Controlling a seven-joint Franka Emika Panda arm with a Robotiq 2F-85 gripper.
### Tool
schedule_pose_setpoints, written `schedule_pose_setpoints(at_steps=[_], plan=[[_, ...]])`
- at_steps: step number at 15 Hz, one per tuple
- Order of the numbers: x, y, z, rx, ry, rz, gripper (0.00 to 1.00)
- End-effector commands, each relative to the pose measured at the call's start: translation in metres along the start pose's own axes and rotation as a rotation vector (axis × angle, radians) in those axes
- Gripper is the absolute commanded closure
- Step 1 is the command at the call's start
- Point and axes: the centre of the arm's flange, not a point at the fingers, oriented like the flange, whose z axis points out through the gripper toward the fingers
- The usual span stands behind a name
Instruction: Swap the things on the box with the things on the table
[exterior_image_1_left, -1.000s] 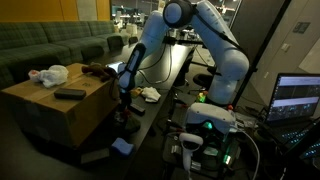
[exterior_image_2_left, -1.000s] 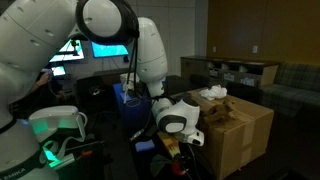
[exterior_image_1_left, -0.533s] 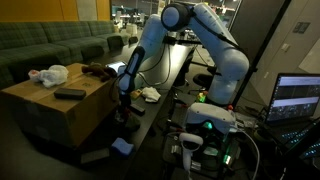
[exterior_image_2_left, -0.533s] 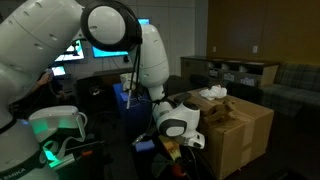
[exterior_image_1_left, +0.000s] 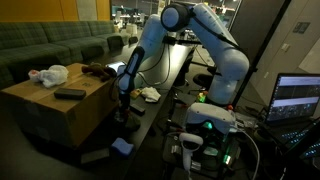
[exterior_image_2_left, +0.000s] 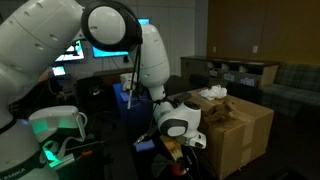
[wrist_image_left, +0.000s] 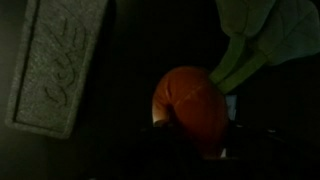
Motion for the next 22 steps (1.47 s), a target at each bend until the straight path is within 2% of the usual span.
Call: schedule_pose_setpoints(at_steps=[1,3,4,8,11,15,22], plan=[[0.004,-0.007,-0.006,-0.019,-0.016,-0.009,0.93],[0.002,-0.009,-0.01,-0.021,-0.025,-0.011,0.99],[0.001,-0.011,-0.013,-0.022,-0.038,-0.01,0.96],[-0.014,-0.013,-0.037,-0.009,-0.094,-0.026,0.96],[-0.033,-0.017,-0.064,0.002,-0.148,-0.04,0.96],[-0.045,-0.024,-0.107,-0.009,-0.168,-0.047,0.96],[-0.038,-0.027,-0.215,-0.04,-0.081,-0.023,0.96]])
